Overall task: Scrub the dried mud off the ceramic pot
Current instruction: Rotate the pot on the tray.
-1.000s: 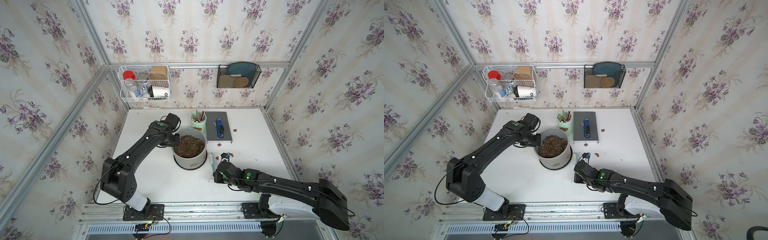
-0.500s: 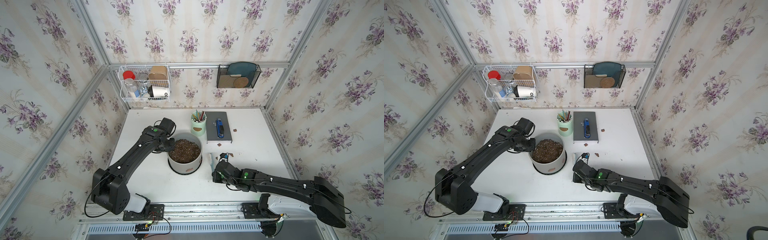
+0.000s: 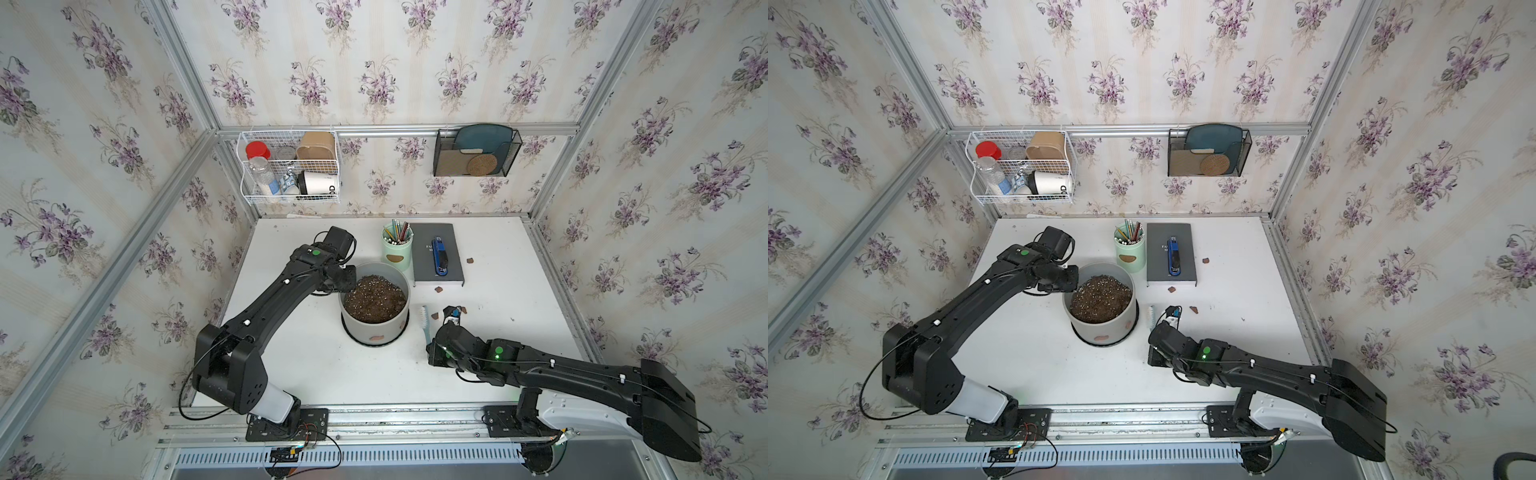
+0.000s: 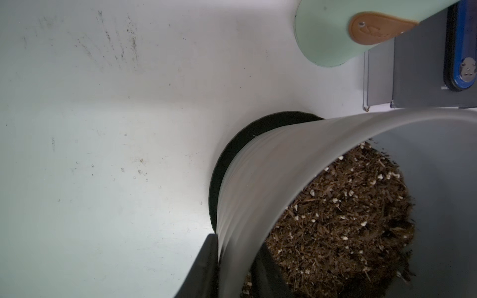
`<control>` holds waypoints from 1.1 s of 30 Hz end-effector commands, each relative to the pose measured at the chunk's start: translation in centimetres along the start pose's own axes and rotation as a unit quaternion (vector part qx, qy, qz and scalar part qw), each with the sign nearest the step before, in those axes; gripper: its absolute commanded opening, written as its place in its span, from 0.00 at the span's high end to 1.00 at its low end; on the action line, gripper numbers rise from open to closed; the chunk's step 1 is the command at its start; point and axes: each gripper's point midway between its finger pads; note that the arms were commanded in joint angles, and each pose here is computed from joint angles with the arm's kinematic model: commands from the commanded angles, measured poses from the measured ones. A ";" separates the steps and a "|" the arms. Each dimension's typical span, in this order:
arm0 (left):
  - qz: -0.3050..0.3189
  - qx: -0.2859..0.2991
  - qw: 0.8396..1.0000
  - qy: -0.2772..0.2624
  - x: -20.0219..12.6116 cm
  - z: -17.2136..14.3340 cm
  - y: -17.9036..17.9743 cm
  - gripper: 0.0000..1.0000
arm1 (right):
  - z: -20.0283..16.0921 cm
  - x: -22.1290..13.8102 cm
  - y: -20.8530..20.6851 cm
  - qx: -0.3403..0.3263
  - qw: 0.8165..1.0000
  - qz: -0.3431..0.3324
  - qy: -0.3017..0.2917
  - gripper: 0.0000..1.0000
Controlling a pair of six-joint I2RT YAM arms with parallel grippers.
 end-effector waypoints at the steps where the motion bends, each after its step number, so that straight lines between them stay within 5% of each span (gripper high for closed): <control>1: -0.012 0.003 1.000 -0.016 0.1 0.7 -0.5 0.74 | 0.3 -0.1 -0.5 0.004 1.000 -0.009 -0.010 1.00; 17: -0.025 -0.021 0.999 0.008 -1.4 -2.5 -0.1 0.94 | 0.7 0.4 0.9 -0.003 1.000 -0.008 -0.008 1.00; 25: -0.032 -0.023 0.999 -0.011 -1.6 -2.2 -0.2 0.68 | 0.2 0.7 1.6 -0.014 1.000 0.002 0.009 1.00; 33: 0.006 -0.012 0.999 -0.029 -1.1 0.7 0.5 0.62 | 0.3 0.5 0.9 -0.011 1.000 -0.005 0.002 1.00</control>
Point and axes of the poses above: each gripper's point midway between its finger pads, its own x axis out along the fingers, its own y axis along the line the jaws close on, z = x × y, and after that the axes turned 4 degrees about x, right-handed
